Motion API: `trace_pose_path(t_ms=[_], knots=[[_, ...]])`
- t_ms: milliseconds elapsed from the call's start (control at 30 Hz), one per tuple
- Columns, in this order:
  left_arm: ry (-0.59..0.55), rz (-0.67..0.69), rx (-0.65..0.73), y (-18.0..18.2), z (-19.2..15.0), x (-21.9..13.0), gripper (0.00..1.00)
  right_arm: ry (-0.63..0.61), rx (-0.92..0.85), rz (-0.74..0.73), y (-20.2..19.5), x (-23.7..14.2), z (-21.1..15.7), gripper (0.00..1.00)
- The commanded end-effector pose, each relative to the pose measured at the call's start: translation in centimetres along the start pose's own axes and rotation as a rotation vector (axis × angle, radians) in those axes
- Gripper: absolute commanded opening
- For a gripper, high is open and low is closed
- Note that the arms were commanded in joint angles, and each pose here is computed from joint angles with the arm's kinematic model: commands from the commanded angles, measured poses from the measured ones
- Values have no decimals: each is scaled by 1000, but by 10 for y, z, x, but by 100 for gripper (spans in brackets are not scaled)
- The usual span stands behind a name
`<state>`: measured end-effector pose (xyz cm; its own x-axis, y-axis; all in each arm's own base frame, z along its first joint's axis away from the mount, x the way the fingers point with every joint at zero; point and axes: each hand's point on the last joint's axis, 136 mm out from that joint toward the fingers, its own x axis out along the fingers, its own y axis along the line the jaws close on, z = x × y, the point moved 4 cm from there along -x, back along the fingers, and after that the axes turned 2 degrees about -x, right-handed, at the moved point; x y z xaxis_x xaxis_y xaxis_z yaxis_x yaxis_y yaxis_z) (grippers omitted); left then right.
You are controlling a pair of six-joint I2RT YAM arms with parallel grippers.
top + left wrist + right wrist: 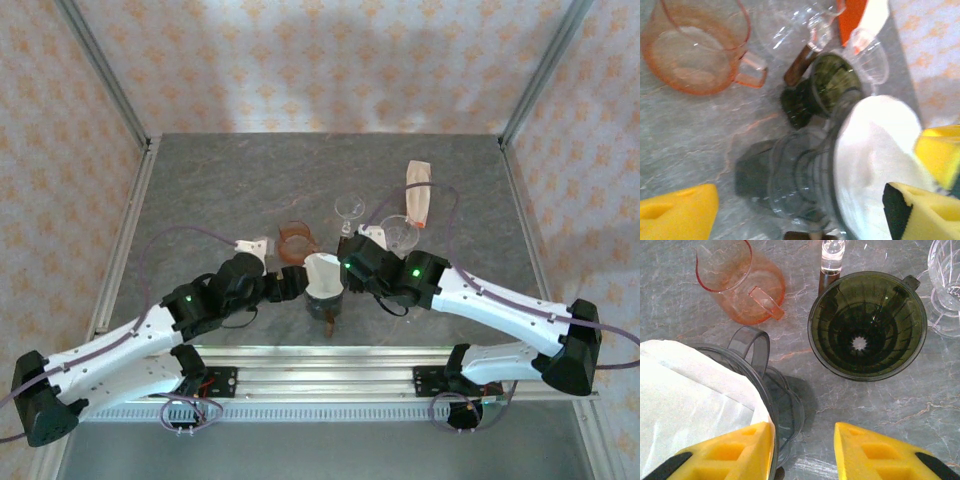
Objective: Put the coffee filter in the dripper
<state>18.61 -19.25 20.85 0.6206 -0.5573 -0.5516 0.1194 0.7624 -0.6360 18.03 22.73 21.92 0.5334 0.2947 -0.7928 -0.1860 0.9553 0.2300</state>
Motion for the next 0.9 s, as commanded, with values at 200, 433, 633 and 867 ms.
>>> trace_pose_path(t_ms=[200,433,633,867], knots=[[-5,-76,66,-28,12,3,88,-13,12,-4,-3,-4,0,38],[-19,82,9,10,8,6,67,-4,17,-6,-4,-2,-4,38],[-1,83,2,15,4,6,63,-9,18,-15,-5,-3,-3,38],[10,104,-7,22,0,7,59,-22,20,-19,-5,-7,2,39]])
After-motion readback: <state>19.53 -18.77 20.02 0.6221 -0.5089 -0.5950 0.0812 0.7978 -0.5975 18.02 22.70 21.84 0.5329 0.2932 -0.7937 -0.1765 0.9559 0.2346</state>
